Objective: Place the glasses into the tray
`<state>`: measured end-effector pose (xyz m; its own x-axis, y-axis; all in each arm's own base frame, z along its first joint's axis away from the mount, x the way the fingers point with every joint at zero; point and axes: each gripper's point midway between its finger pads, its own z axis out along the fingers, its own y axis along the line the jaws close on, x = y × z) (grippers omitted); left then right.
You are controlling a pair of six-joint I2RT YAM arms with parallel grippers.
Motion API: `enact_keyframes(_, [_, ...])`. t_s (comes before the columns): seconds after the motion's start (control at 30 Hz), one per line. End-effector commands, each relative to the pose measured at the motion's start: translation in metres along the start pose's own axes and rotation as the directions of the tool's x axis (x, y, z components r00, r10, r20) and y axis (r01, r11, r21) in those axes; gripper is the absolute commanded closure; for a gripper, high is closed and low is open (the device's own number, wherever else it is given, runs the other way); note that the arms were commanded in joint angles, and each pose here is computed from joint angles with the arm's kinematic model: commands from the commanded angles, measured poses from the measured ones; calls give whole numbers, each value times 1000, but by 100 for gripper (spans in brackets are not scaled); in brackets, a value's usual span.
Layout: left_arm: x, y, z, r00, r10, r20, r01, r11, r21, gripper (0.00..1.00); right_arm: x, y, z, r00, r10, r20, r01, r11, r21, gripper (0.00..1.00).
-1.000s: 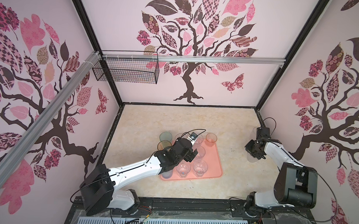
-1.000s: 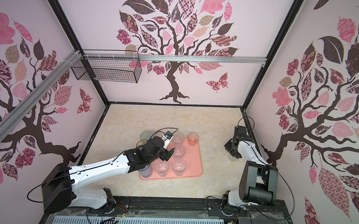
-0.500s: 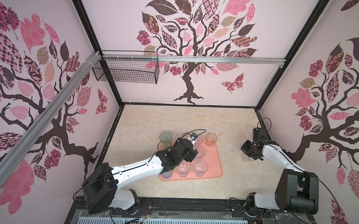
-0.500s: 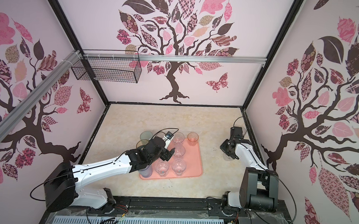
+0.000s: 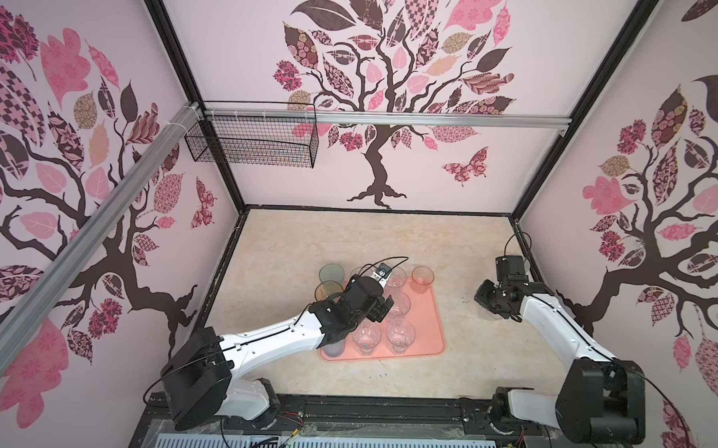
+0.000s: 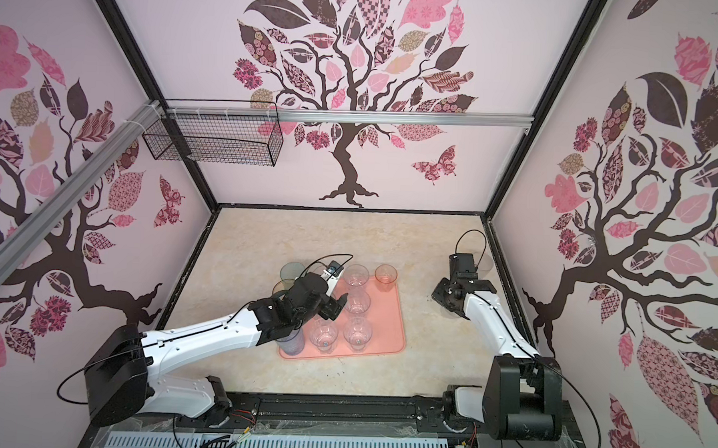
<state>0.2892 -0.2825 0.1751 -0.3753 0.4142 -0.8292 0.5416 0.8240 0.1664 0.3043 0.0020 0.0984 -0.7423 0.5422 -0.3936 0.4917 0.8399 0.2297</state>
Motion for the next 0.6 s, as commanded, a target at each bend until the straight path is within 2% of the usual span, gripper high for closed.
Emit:
enact_keyframes(0.0, [4, 5, -6, 999, -37, 2, 37, 999, -8, 13, -4, 22, -25, 994, -106, 37, 107, 994, -17, 100])
enact_keyframes(0.17, [-6, 14, -15, 997, -66, 27, 67, 997, -29, 14, 19, 72, -40, 948, -318, 12, 318, 946, -64, 100])
enact_keyframes(0.27, [-6, 23, -22, 994, -107, 35, 109, 993, -42, 13, 48, 97, -42, 880, -474, -31, 471, 880, -67, 100])
enact_keyframes(0.37, [0, 34, -28, 988, -152, 33, 154, 986, -59, 13, 78, 119, -42, 810, -583, -65, 577, 812, -90, 100])
enact_keyframes(0.43, [4, 40, -31, 984, -177, 33, 179, 981, -72, 14, 92, 130, -40, 784, -616, -79, 607, 787, -115, 100])
enact_keyframes(0.57, [14, 46, -35, 979, -205, 23, 206, 975, -88, 14, 110, 150, -28, 769, -631, -104, 608, 772, -184, 100])
